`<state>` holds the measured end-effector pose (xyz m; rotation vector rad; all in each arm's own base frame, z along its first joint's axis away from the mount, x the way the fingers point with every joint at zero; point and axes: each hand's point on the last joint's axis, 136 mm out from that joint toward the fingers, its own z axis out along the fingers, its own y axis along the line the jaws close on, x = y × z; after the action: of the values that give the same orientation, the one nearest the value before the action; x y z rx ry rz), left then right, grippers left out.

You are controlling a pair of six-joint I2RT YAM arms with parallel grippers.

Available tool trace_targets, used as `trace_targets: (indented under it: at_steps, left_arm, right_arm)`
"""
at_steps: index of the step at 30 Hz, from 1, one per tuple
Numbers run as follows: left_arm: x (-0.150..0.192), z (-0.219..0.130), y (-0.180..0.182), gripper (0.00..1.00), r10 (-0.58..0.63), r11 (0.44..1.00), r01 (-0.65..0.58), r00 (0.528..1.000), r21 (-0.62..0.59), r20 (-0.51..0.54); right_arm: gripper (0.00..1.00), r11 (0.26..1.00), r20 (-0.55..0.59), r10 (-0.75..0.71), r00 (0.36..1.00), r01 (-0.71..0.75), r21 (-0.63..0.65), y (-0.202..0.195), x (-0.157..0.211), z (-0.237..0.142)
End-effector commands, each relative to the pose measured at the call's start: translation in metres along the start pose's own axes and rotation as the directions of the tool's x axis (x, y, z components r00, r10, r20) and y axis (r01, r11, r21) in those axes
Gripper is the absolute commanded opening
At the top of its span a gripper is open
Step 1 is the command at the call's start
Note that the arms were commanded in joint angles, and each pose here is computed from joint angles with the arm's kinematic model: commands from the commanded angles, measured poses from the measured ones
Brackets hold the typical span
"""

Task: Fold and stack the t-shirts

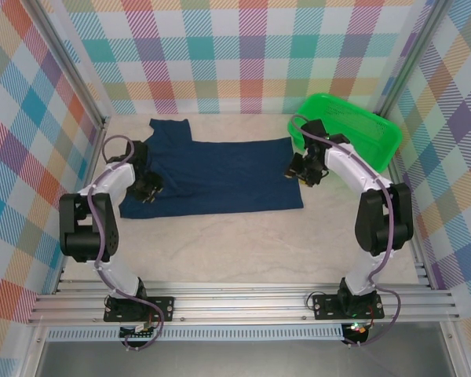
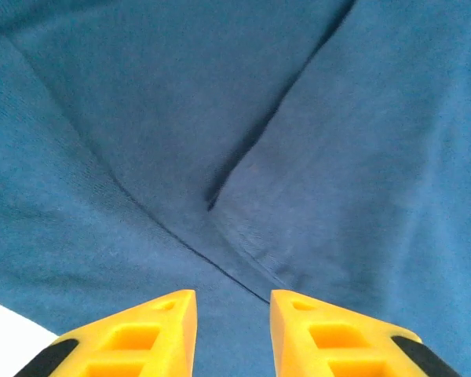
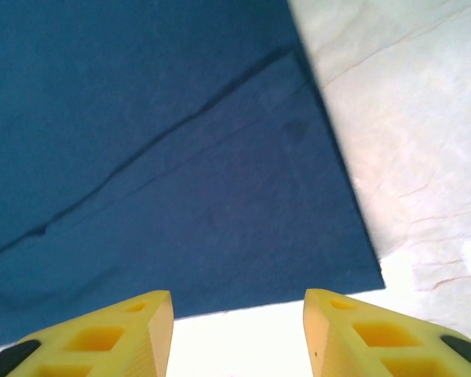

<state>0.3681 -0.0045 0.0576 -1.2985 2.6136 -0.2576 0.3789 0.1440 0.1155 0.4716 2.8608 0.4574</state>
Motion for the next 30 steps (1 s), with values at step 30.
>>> trace_targets:
  at_steps: [30]
  left_arm:
    - [-0.037, 0.007, -0.043, 0.0, 0.028, 0.997, -0.034, 0.996, 0.076, 0.083]
  right_arm:
    - [0.46, 0.991, -0.054, -0.062, 0.997, 0.054, -0.124, 0.03, 0.025, -0.001]
